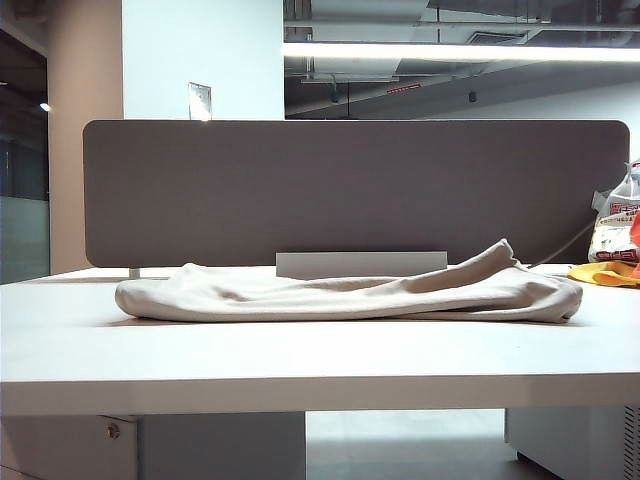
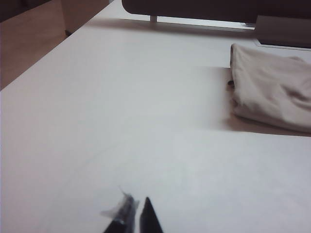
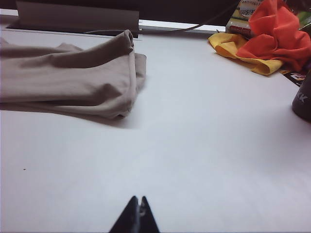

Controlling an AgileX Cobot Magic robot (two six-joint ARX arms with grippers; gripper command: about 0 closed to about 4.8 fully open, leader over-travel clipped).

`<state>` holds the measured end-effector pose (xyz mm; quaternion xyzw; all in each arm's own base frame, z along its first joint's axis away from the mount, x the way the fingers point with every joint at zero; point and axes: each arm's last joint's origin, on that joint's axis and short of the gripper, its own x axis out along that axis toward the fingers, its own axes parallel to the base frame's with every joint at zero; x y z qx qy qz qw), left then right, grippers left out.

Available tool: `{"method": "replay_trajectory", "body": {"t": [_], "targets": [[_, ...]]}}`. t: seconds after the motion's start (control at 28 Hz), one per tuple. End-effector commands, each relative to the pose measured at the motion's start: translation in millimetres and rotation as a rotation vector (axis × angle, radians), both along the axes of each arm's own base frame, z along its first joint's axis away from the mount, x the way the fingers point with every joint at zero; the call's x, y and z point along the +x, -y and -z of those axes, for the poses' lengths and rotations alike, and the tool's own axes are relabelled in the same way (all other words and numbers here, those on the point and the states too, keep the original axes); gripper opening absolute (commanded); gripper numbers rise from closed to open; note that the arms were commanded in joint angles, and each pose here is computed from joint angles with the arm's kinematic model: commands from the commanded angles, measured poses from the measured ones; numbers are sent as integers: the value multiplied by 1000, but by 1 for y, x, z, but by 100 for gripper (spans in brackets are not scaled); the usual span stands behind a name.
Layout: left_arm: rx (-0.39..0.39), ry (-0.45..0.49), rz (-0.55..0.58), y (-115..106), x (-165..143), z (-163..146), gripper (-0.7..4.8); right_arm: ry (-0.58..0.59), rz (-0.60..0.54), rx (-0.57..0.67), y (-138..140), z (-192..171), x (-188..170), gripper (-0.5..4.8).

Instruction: Fold the bottom side of the T-shirt horizontally towards the center, about one-third of the way, then fold the sleeve back towards the center, creating a straight line along the edge of the T-shirt, and finally fold the bottom of the T-shirt up towards the top, creating a neat rectangle.

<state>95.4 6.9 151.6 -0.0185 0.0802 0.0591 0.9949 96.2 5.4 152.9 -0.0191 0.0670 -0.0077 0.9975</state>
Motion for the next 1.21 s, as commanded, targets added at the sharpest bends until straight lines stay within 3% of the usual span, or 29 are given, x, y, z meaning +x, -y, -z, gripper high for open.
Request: {"method": "replay_trajectory", "body": {"t": [0.04, 1.21], "targets": [[-1, -17, 3, 0, 0, 3, 25, 26, 2, 0, 0, -1, 1, -1], [-1, -17, 3, 0, 0, 3, 25, 55, 0, 3, 0, -4, 1, 0]]}}
